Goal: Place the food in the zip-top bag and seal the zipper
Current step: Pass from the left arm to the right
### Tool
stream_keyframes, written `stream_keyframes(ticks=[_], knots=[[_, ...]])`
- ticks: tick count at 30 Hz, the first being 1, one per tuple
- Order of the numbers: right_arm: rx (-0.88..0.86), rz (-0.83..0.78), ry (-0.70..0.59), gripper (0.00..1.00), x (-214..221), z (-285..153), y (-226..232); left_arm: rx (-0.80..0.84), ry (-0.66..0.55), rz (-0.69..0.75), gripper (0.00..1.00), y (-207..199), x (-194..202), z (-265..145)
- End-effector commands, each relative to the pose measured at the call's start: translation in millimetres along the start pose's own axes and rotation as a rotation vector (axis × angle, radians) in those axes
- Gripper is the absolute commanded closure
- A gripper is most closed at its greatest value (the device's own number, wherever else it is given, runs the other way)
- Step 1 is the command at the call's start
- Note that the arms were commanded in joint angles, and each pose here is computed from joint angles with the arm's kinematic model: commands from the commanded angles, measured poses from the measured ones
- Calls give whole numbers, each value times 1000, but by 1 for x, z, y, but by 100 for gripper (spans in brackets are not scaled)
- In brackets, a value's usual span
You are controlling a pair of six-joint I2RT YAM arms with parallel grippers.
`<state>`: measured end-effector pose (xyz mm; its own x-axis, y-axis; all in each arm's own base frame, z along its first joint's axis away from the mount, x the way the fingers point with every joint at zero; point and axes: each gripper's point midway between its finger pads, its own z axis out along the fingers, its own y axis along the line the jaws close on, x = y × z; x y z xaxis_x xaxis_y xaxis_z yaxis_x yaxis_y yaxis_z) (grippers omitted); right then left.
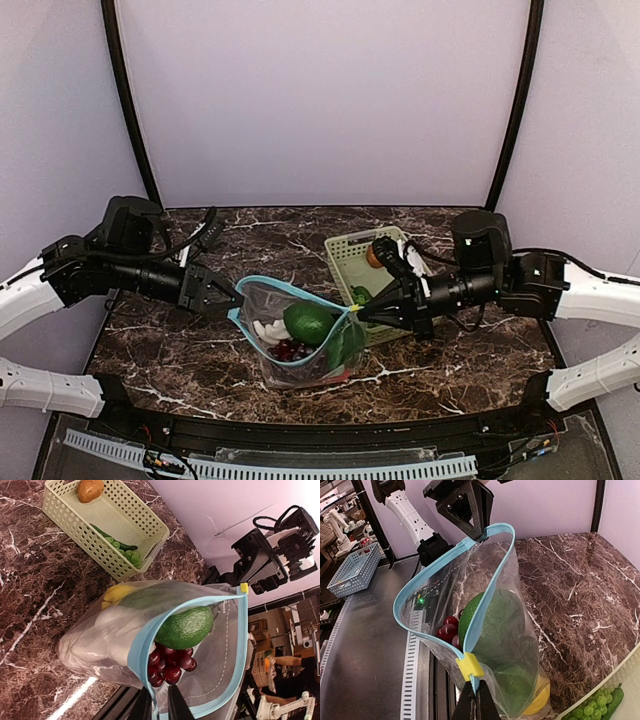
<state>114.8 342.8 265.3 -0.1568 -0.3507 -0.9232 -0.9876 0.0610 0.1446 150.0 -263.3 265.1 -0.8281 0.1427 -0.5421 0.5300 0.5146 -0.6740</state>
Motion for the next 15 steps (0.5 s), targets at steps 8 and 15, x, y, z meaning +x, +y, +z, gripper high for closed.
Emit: stream_keyframes(ticks=[8, 15], knots=[[38, 113, -37, 100, -4, 14, -7, -318, 15, 254, 23, 29, -17, -37], [83, 115, -67, 100, -17, 8, -13, -323, -218, 541, 13, -17, -89, -66]])
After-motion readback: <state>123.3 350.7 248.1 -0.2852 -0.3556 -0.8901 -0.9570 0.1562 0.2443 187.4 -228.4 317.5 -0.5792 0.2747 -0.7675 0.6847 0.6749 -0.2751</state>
